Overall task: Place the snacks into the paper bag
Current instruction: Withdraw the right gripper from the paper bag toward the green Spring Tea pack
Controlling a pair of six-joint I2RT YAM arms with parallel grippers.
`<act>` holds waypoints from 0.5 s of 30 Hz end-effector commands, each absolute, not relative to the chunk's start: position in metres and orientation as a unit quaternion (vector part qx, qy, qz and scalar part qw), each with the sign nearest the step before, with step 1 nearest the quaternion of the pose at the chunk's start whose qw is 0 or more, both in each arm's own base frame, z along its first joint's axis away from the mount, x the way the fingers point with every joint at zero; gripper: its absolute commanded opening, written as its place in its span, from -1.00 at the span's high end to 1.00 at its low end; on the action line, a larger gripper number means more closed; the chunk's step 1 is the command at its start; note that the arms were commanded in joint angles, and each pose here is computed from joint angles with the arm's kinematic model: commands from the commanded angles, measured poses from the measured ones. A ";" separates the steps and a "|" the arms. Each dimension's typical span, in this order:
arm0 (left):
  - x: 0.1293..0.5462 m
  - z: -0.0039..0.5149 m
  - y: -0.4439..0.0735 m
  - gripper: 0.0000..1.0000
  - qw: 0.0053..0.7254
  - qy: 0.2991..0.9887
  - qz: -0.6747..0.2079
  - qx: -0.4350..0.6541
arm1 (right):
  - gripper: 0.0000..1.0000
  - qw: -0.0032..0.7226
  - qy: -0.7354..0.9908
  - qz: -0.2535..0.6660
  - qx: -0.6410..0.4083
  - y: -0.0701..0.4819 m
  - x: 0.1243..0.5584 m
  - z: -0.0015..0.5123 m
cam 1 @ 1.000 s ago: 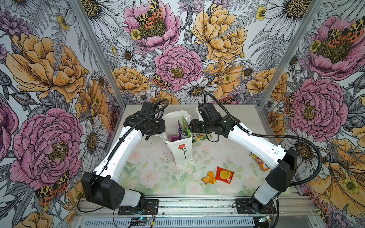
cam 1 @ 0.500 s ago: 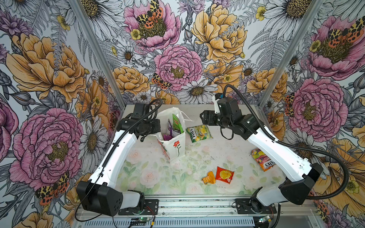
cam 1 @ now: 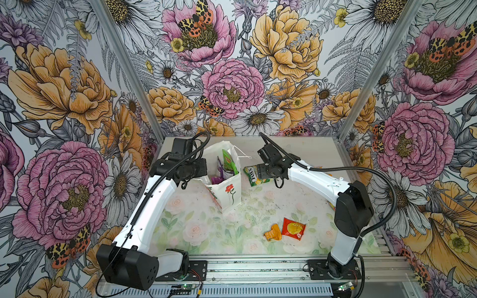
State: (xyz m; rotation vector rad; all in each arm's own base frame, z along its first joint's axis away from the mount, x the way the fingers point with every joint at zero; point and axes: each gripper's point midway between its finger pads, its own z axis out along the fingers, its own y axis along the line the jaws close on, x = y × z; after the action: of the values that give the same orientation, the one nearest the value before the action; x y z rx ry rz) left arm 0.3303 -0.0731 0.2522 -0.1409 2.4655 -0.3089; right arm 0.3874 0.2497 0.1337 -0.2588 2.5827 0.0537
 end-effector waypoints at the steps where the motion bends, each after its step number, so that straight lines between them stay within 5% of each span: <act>1: 0.342 0.276 -0.045 1.00 0.381 0.914 -0.101 -0.094 | -0.53 0.285 0.950 0.023 -0.127 0.273 0.400 0.128; 15: 0.340 0.274 -0.015 1.00 0.390 0.903 -0.104 -0.147 | -0.32 0.252 0.956 0.026 -0.147 0.308 0.423 0.080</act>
State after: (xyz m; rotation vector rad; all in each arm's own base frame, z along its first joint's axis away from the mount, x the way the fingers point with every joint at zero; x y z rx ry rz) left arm 0.3302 -0.0215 0.2494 -0.3588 2.4155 -0.2596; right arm 0.4137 0.3037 0.0826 -0.4012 2.6118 0.0696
